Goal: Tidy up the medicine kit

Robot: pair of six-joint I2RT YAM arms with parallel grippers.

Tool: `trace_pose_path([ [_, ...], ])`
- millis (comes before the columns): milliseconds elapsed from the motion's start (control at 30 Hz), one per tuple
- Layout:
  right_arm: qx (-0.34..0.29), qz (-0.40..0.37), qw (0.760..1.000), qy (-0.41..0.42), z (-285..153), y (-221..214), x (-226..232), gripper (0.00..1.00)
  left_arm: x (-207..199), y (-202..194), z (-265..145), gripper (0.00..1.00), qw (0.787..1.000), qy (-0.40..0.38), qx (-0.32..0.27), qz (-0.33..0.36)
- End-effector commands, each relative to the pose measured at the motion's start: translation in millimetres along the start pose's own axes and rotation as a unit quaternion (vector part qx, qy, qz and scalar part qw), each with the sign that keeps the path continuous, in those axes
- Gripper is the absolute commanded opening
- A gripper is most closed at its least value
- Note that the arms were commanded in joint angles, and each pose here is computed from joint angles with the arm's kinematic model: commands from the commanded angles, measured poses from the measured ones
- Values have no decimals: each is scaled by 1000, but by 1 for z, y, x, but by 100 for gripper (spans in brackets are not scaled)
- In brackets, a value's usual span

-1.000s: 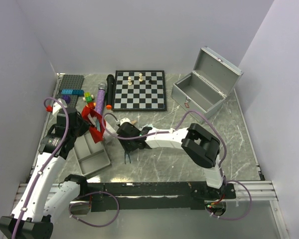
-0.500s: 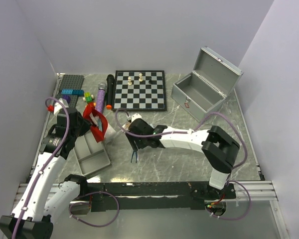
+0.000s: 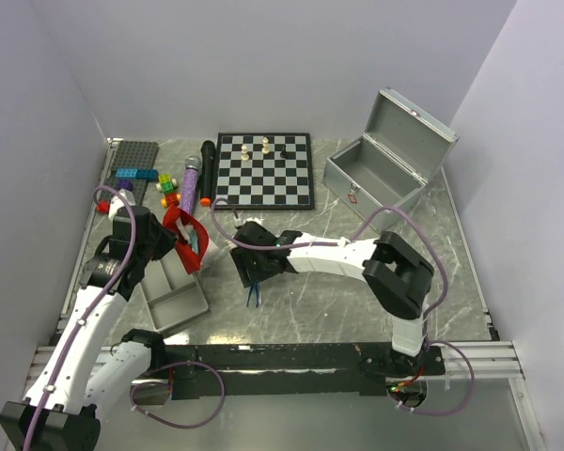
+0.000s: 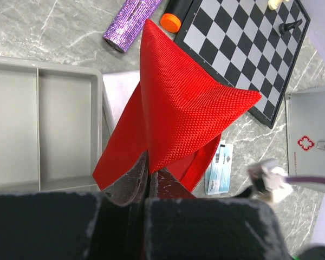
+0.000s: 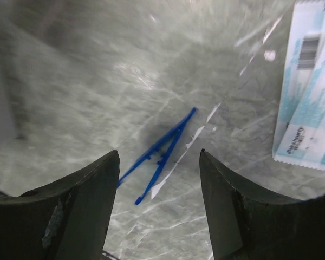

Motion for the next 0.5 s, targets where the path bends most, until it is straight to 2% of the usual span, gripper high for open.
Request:
trace_pose_path([
  [0, 24, 10, 1000, -4, 6, 0, 4, 67, -8, 3, -3, 1, 999, -33, -6, -4],
  [200, 50, 8, 999, 3, 19, -8, 7, 63, -4, 0, -4, 1, 999, -34, -3, -5],
  [467, 77, 1, 997, 8, 24, -22, 5, 43, -3, -1, -3, 1, 999, -35, 0, -5],
])
Point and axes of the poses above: each gripper's point midway between its finger pads, its own z axis out along the fingers, its own x axis along the line the jaws close on, y = z × x, the point moved 6 cm from there along -z, back along the fingers, and after that the axes turned 13 degrees about -z, right-handed, at the moved point
